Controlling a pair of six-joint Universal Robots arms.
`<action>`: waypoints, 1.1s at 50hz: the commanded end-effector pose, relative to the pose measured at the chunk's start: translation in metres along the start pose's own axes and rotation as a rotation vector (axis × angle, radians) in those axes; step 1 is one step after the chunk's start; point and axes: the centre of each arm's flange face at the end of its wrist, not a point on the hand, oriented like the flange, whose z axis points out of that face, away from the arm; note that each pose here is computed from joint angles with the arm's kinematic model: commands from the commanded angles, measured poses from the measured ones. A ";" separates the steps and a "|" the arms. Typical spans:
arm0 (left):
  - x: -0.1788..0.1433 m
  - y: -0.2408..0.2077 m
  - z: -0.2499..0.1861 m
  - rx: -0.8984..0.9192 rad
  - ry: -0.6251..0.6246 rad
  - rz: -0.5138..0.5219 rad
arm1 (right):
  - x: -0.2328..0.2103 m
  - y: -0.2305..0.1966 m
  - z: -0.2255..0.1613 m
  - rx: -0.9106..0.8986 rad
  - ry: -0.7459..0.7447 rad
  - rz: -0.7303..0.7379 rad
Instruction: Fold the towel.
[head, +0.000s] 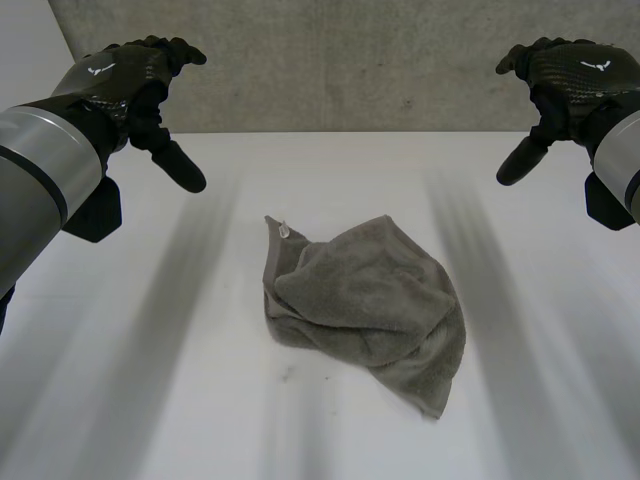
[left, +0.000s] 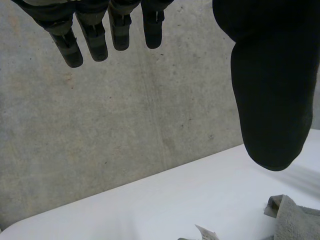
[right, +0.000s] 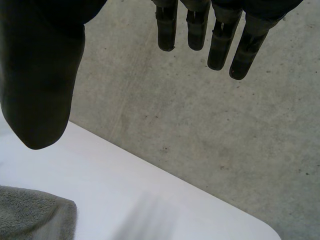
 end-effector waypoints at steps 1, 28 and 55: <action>0.000 0.003 0.000 -0.006 0.001 0.003 | -0.002 0.000 0.000 0.005 -0.018 -0.018; -0.008 0.152 0.063 -0.234 -0.011 0.011 | -0.141 0.117 0.076 0.011 -0.543 -0.663; -0.001 0.178 0.054 -0.250 0.080 -0.004 | -0.152 0.103 0.070 0.025 -0.571 -0.693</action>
